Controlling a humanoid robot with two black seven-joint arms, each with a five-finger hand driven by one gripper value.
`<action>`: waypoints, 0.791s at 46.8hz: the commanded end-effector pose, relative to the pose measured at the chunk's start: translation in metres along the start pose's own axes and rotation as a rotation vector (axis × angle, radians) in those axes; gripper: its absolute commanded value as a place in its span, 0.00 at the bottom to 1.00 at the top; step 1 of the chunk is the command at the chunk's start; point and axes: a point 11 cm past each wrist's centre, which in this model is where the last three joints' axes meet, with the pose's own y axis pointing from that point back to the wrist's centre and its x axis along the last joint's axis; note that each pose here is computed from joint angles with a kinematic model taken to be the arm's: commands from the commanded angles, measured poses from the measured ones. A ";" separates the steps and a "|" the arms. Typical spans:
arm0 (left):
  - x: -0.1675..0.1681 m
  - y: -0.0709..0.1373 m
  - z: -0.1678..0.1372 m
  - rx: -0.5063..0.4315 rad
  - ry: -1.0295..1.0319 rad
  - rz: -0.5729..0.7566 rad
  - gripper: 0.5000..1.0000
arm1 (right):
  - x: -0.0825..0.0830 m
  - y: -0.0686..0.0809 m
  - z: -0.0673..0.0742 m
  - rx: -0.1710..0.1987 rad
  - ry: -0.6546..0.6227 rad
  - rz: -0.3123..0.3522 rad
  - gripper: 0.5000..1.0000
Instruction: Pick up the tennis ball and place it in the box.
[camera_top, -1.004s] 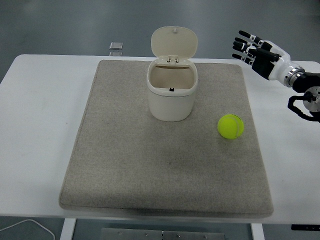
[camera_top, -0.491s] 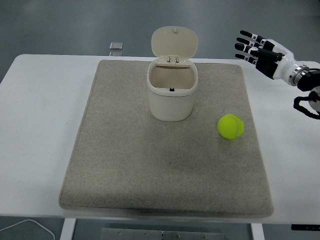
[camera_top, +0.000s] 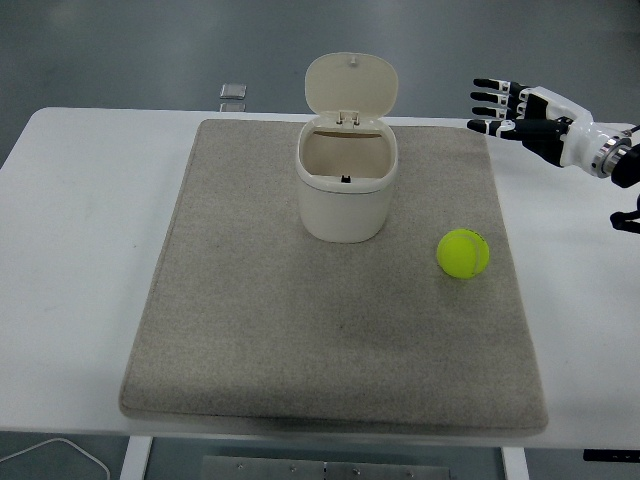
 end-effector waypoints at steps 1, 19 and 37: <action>0.000 0.000 0.000 0.000 0.000 0.000 0.98 | 0.004 0.005 0.000 -0.008 0.077 -0.015 0.86; 0.000 0.000 0.000 0.000 0.000 0.000 0.98 | 0.010 0.027 -0.002 -0.034 0.343 -0.128 0.85; 0.000 0.000 0.000 0.000 -0.001 0.000 0.98 | -0.015 0.039 0.003 -0.033 0.608 -0.272 0.85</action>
